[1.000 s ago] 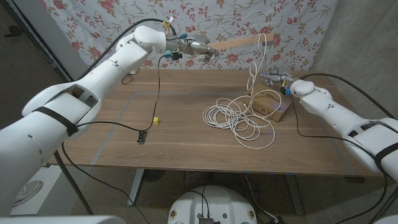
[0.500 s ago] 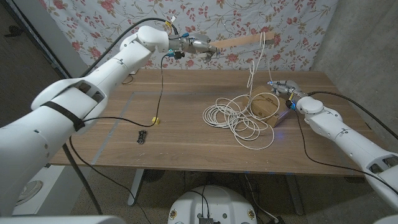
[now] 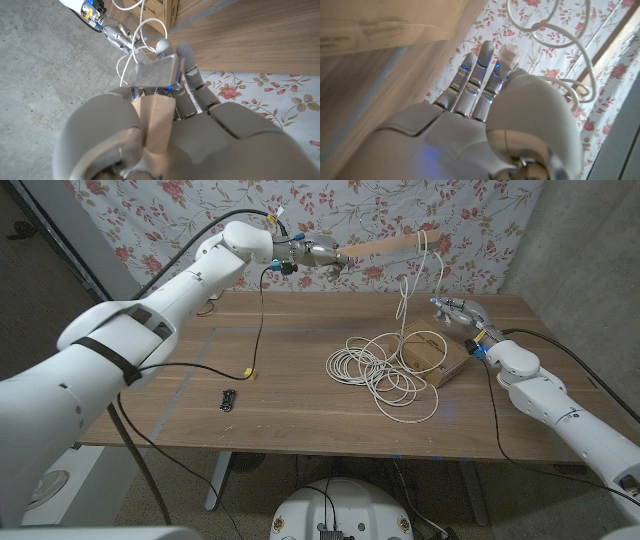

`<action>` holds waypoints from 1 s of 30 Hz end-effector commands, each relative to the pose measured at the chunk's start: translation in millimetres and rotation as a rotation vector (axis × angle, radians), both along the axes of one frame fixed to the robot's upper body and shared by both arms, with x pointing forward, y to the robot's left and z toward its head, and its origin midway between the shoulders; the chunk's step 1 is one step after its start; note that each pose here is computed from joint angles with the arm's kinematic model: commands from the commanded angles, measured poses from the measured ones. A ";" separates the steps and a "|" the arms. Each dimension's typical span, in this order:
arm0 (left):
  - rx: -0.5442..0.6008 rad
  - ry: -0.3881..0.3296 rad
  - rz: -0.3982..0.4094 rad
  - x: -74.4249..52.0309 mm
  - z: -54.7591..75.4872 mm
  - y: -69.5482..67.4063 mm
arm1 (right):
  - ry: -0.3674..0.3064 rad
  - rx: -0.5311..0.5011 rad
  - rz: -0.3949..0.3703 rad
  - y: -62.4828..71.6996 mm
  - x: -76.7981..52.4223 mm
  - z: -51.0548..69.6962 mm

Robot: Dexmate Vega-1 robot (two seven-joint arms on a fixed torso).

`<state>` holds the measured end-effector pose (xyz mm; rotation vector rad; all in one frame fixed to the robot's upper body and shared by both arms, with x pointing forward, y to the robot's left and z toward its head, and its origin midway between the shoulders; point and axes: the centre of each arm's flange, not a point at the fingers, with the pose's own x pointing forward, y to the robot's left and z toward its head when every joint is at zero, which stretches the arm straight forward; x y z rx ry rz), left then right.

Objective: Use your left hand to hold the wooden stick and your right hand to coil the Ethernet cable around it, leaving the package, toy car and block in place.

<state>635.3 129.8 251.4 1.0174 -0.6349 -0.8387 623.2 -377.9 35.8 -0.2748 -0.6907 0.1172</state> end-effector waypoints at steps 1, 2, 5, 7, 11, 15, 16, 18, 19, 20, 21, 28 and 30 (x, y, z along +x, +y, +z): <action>0.003 0.002 0.001 1.6 -0.2 -4.9 | -0.152 -0.144 0.210 24.4 -43.1 40.7; 0.003 0.003 0.001 1.3 -0.4 -4.9 | -0.158 -0.150 0.223 25.8 -45.2 42.2; 0.001 0.001 0.005 0.0 -1.3 -4.6 | -0.175 -0.180 0.261 28.8 -53.5 47.2; -0.001 0.000 0.006 -0.8 -1.6 -4.4 | -0.191 -0.204 0.297 30.4 -59.4 50.6; 0.004 -0.004 0.009 -3.3 -2.0 -5.3 | -0.225 -0.258 0.351 34.9 -72.5 60.2; 0.015 -0.002 0.013 -4.9 -2.8 -6.1 | -0.273 -0.304 0.435 40.4 -83.4 74.6; 0.019 0.000 0.015 -5.1 -3.1 -6.3 | -0.279 -0.321 0.455 41.7 -85.5 79.3; 0.023 0.000 0.017 -5.8 -4.0 -6.7 | -0.291 -0.349 0.496 44.0 -88.1 89.0; 0.025 0.001 0.018 -6.0 -4.5 -6.8 | -0.293 -0.365 0.510 45.0 -89.5 94.1; 0.027 0.002 0.019 -6.0 -5.2 -7.0 | -0.294 -0.387 0.518 46.2 -91.1 99.5; 0.030 0.003 0.021 -5.9 -5.8 -7.0 | -0.290 -0.415 0.517 47.7 -93.2 105.3; 0.050 0.015 0.029 -4.0 -9.3 -9.6 | -0.222 -0.653 0.431 68.5 -107.2 155.1; 0.053 0.019 0.029 -2.7 -10.3 -11.0 | -0.215 -0.698 0.432 77.0 -107.3 170.4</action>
